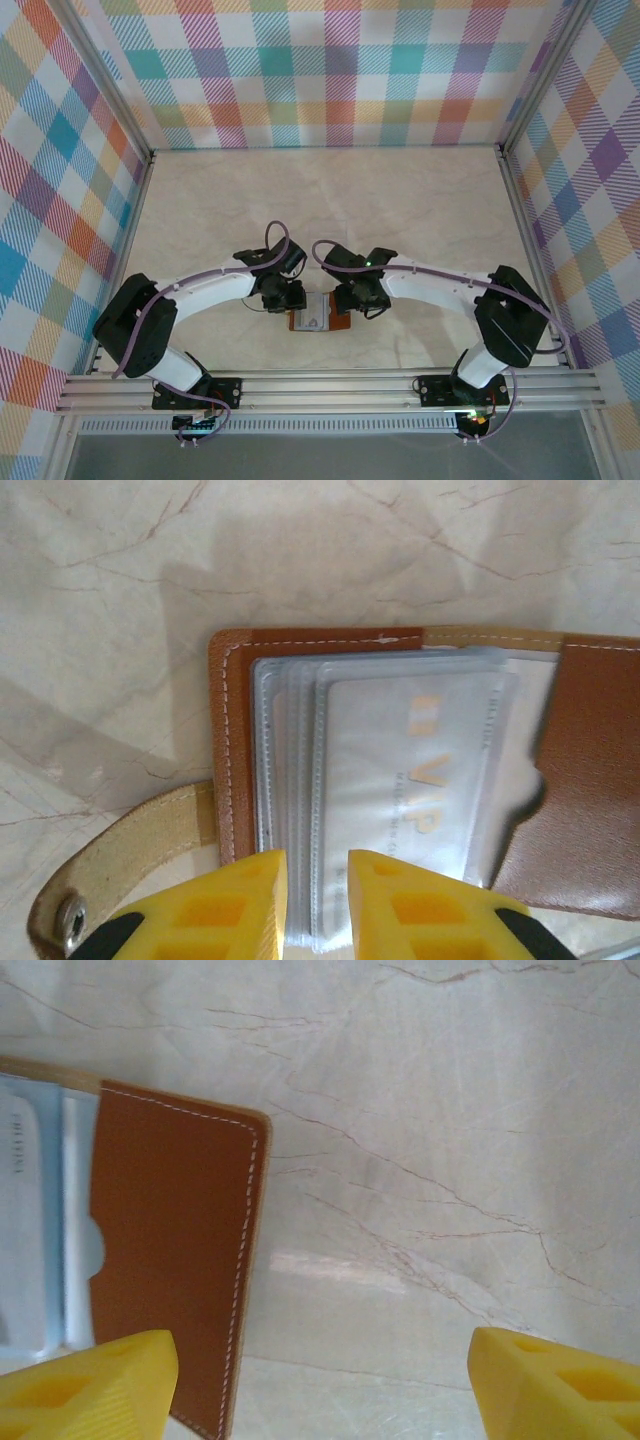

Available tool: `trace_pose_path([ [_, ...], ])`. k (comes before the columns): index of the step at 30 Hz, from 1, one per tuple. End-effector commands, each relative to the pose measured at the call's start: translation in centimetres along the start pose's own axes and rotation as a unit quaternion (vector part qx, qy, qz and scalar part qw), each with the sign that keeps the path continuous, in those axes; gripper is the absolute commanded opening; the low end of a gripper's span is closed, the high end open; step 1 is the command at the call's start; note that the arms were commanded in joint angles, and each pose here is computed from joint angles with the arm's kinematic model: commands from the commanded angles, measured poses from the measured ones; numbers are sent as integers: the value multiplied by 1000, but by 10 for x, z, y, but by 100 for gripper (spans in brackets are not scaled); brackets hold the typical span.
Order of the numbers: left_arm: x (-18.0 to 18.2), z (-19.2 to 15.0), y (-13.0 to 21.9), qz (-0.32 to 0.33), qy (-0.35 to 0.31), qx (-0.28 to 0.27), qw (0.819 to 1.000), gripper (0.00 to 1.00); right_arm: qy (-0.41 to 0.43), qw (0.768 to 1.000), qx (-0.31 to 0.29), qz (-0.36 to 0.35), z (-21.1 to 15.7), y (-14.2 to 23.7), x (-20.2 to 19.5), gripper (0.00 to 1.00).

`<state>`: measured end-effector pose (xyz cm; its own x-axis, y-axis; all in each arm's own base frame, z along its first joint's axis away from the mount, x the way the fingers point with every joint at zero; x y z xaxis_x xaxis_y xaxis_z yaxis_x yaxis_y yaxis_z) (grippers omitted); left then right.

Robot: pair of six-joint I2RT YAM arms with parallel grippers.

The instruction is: Take the credit cards out of the card holder

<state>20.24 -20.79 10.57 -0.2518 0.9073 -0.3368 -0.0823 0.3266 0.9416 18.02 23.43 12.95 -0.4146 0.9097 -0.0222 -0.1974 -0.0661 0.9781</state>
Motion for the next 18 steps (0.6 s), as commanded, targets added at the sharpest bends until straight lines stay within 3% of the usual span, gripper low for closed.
trace_pose_path([
  [1, -4, 3, 13, -8, -14, 2, 1000, 24, -14, 999, -19, 36, 5, 20, 5, 76],
  [6, -14, 3, 14, -20, -29, 17, 999, 26, -34, 993, -52, 104, 13, 31, 17, 72],
  [13, -10, 8, -5, 4, -31, 24, 999, 22, -73, 964, -68, 248, 29, 21, 41, 34],
  [18, -8, 12, -20, 16, -30, 34, 999, 20, -94, 949, -34, 298, 32, -9, 46, 27],
])
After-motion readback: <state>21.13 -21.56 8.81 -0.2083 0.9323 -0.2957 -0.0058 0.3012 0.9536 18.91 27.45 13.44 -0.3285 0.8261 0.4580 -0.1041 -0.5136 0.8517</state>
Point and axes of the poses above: each hand's point on the last joint's axis, 136 mm out from that joint toward the fingers, its own y axis back along the fingers, its own x axis along the line the jaws close on, z = x × y, the point moved 6 cm from there along y, back along the fingers, and after that the axes turned 14 degrees about y, right-handed, at the moved point
